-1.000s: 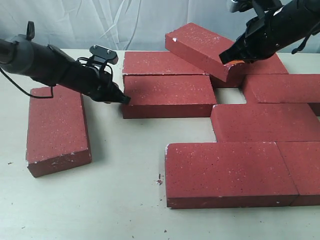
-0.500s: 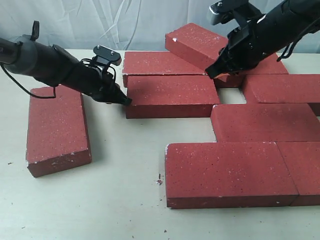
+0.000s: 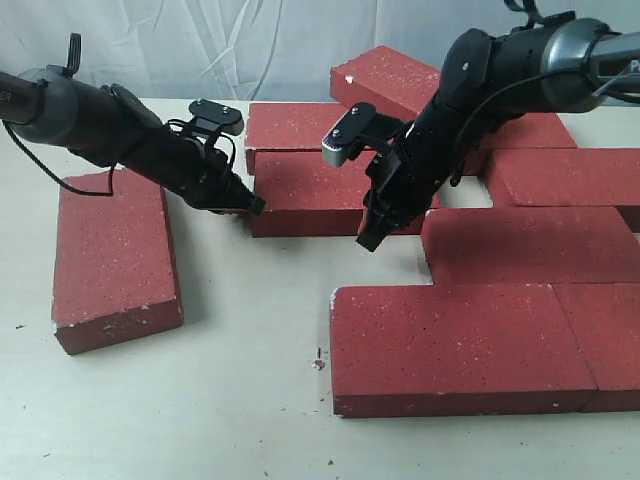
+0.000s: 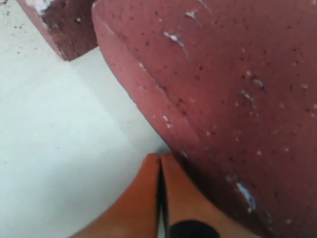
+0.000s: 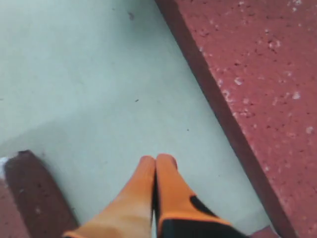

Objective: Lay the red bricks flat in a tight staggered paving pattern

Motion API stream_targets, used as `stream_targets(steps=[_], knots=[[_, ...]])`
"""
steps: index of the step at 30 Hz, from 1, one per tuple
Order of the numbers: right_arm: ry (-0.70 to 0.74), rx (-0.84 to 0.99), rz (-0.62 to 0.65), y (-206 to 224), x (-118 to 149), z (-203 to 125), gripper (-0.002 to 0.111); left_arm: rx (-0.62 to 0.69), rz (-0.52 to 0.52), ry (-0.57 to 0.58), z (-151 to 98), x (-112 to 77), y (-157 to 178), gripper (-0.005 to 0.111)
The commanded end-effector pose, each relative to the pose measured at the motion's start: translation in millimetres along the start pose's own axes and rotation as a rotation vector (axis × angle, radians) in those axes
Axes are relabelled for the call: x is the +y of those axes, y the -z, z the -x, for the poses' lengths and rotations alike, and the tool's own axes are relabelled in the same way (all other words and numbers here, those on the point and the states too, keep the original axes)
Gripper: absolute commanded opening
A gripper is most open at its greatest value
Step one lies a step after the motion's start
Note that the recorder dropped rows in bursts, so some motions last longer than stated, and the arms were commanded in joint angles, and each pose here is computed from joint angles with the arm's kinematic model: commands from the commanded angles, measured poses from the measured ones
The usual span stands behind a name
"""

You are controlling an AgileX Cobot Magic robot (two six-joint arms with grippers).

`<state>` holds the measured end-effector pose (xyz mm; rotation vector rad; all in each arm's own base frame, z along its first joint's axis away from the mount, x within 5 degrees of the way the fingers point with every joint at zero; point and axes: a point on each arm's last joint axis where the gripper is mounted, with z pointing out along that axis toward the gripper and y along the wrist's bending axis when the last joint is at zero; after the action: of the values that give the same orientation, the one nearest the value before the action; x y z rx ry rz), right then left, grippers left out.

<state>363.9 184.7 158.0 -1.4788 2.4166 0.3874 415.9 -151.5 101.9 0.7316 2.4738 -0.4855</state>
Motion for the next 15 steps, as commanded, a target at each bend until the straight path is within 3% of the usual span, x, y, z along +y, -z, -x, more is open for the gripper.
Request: stream_targets(steps=[1, 15], knots=[[0.014, -0.025, -0.073, -13.3, -12.2, 3.3, -0.001, -0.016, 0.003, 0.009, 3.3, -3.0, -4.3, 0.0], [-0.02, -0.026, -0.182, -17.3, -23.4, 2.3, -0.001, -0.035, 0.01, -0.014, 10.1, -16.5, -23.9, 0.0]])
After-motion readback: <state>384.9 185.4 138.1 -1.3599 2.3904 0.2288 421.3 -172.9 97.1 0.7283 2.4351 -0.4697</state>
